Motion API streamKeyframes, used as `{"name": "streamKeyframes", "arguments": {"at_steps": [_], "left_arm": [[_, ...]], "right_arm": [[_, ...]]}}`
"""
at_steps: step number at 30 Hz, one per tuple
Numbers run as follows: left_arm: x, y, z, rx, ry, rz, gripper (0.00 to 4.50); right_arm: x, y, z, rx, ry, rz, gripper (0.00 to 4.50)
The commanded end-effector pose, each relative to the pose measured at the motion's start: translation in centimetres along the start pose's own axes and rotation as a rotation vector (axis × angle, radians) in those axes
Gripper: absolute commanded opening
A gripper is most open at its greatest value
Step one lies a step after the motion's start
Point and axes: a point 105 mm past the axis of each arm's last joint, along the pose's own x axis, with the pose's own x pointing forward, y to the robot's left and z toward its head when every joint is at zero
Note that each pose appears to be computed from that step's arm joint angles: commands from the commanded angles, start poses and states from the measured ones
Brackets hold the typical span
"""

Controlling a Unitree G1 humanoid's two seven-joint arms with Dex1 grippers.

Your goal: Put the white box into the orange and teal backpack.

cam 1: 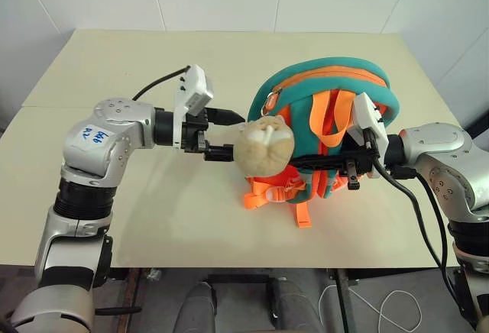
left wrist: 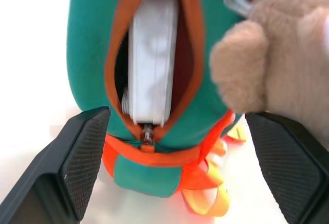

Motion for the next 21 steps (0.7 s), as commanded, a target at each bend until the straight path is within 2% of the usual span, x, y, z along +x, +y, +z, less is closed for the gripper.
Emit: {"name": "streamKeyframes", "arguments": {"at_steps": [1, 5, 14, 21], "left_arm": [[0.1, 0.3, 0.9, 0.018, -0.049, 0.040, 4.11], [0.3, 1.2, -0.2, 0.009, -0.008, 0.093, 2.91], [2.5, 1.7, -0.4, -0.016, -0.056, 0.064, 0.04], [5.4, 0.7, 0.3, -0.032, -0.114, -0.029, 0.04]], "right_arm": [[0.2, 0.3, 0.7, -0.027, -0.016, 0.012, 0.00], [0.2, 0.3, 0.8, -0.026, -0.018, 0.009, 0.00], [0.1, 0.3, 0.8, -0.026, -0.019, -0.004, 0.00], [0.0, 0.2, 0.7, -0.025, -0.016, -0.014, 0.00]]}}
